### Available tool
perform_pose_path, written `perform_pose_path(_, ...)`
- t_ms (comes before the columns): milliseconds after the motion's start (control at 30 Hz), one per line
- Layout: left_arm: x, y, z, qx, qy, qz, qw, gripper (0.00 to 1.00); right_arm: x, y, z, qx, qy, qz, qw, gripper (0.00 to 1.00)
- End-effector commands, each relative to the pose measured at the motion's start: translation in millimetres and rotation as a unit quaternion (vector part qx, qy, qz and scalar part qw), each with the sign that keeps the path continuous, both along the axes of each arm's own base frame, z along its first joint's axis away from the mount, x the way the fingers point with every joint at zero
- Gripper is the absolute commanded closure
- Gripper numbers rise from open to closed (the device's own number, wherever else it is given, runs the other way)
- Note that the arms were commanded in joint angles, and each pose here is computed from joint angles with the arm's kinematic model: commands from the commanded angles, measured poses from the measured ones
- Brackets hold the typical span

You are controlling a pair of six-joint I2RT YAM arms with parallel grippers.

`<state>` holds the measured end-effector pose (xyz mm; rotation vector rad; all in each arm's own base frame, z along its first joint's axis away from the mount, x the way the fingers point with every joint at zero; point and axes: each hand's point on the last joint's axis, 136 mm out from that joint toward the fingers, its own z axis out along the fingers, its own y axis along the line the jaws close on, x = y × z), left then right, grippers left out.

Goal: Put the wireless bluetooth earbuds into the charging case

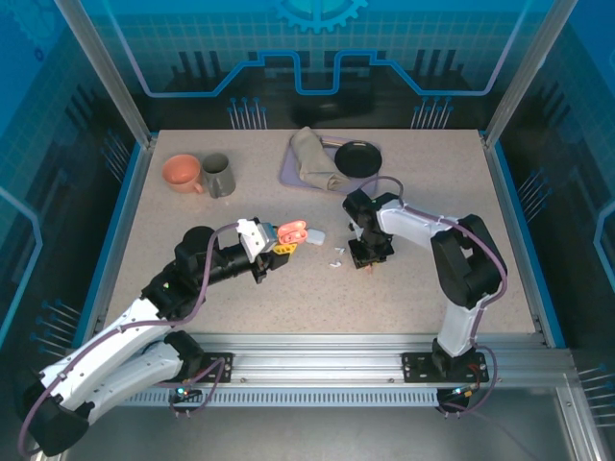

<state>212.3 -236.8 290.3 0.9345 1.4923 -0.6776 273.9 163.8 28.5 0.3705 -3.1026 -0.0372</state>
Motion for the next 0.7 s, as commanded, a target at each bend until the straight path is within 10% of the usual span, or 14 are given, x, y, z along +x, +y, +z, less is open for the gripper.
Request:
perform_pose_path(0,0.6,-1.2,-0.2,-0.001,-0.007,0.001,1.0,1.0,0.2,1.9,7.6,0.017,-0.02,-0.003,1.0,0.72)
perform_pose_path(667,28.4,-18.1,-23.4,-0.04,0.093,0.028,0.994,1.0,29.9,18.7,119.2,0.18,-0.257,0.004,0.95,0.72)
